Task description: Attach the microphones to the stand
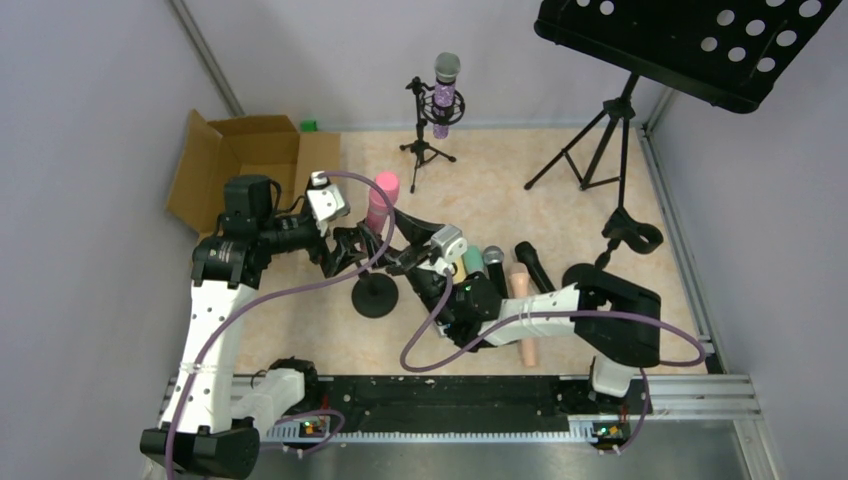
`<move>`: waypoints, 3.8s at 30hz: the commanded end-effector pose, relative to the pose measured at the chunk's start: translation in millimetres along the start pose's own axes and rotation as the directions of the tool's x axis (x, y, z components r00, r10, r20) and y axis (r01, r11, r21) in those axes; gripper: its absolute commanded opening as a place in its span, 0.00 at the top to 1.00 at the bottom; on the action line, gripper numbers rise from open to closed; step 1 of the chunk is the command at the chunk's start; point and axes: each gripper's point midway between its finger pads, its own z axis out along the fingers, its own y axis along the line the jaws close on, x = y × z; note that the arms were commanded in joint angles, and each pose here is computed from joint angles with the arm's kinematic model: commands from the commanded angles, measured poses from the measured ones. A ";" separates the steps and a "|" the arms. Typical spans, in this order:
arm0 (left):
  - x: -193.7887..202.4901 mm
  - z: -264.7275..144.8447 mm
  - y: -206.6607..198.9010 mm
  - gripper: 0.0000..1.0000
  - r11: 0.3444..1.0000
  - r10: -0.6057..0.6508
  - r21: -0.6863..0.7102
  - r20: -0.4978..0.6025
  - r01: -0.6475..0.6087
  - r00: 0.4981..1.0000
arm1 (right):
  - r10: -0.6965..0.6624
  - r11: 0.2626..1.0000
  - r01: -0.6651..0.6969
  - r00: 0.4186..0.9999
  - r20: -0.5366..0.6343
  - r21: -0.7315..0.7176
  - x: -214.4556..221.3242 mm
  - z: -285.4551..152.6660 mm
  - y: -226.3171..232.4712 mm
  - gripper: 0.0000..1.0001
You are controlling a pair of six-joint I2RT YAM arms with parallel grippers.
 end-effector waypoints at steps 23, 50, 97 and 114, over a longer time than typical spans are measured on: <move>-22.5 -25.4 -6.7 0.01 0.991 0.125 -0.043 -0.001 -0.125 0.992 | -0.134 0.894 0.015 0.963 -0.235 -0.449 1.8 -47.6 -19.2 0.12; -59.0 -58.0 -32.2 0.01 0.991 0.084 -0.110 0.079 -0.075 0.993 | -0.220 0.770 -0.060 0.910 -0.352 -0.635 54.2 -23.4 -15.2 0.29; -9.4 -46.3 50.1 0.01 0.911 0.008 -0.411 -0.018 -0.015 1.000 | -0.355 0.924 0.358 0.934 -0.044 0.138 125.5 203.1 -199.2 1.00; 3.7 -39.7 58.2 0.01 0.915 -0.009 -0.403 -0.043 -0.009 0.999 | -0.340 0.933 0.309 0.924 0.174 0.184 93.1 223.9 -216.0 1.00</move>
